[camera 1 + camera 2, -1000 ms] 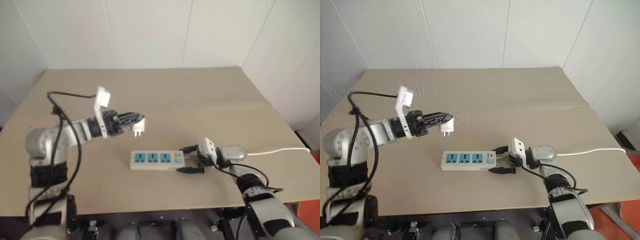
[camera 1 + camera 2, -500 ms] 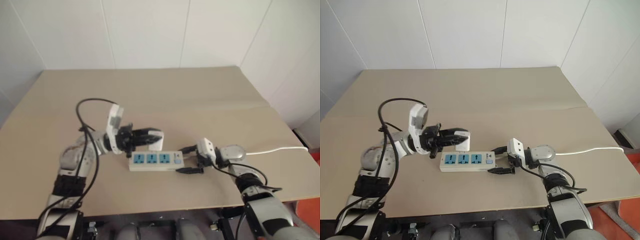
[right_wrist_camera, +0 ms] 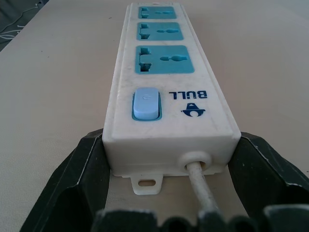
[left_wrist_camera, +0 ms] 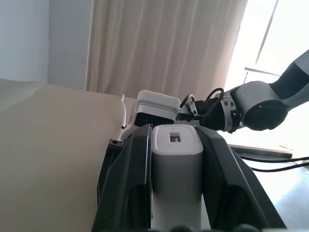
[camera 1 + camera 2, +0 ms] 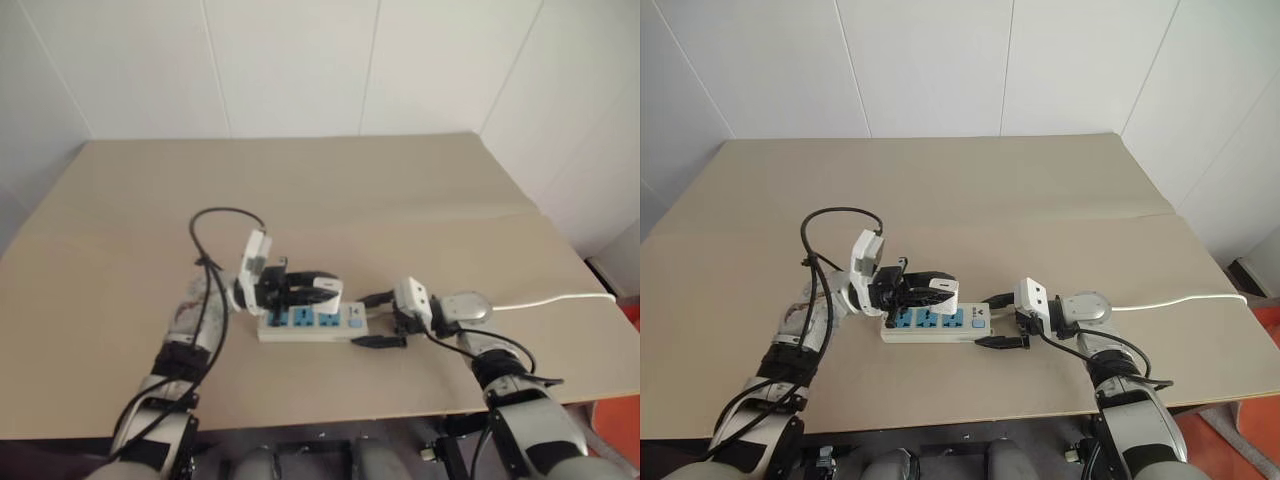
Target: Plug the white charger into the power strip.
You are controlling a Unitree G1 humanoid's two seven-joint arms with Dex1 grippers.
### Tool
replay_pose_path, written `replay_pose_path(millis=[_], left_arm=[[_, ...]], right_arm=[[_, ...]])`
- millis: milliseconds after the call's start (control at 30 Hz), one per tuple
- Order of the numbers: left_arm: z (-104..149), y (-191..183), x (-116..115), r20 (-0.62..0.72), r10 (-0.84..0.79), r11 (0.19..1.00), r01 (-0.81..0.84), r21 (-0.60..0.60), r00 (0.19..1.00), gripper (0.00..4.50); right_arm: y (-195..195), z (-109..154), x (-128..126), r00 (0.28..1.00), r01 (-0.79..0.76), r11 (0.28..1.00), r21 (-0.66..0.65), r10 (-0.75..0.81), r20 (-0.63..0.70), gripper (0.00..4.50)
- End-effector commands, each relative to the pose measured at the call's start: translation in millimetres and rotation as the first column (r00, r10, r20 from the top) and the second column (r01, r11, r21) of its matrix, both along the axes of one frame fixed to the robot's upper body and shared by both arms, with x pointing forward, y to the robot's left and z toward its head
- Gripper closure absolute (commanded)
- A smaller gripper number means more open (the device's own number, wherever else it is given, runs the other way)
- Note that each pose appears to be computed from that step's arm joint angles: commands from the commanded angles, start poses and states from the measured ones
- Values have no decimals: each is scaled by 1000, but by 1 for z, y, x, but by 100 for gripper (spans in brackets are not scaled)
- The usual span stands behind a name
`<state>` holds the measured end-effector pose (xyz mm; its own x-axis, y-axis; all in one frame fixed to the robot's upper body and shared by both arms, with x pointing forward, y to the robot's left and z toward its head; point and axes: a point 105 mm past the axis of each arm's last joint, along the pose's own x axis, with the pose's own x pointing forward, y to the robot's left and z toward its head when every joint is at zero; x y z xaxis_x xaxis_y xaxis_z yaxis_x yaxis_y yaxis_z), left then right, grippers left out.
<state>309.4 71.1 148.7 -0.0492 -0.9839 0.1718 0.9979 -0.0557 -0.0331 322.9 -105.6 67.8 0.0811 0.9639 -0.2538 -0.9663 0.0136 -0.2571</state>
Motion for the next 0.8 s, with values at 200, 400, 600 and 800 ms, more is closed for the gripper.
replay_pose_path(millis=[200, 400, 600, 800], left_arm=[[-5, 0, -2, 32, -46, 999, 45, 30, 998, 347], [-14, 2, 3, 22, -38, 998, 37, 44, 999, 347], [-18, -2, 10, 14, -20, 999, 19, 40, 1000, 347], [-21, -5, 11, 11, -43, 998, 42, 49, 999, 347]], right_arm=[[4, -30, -15, 996, -34, 996, -79, 27, -88, 107], [4, -30, -16, 995, -34, 997, -75, 27, -92, 107], [6, -31, -17, 995, -34, 997, -71, 27, -94, 107], [6, -31, -18, 995, -29, 997, -69, 23, -92, 107]])
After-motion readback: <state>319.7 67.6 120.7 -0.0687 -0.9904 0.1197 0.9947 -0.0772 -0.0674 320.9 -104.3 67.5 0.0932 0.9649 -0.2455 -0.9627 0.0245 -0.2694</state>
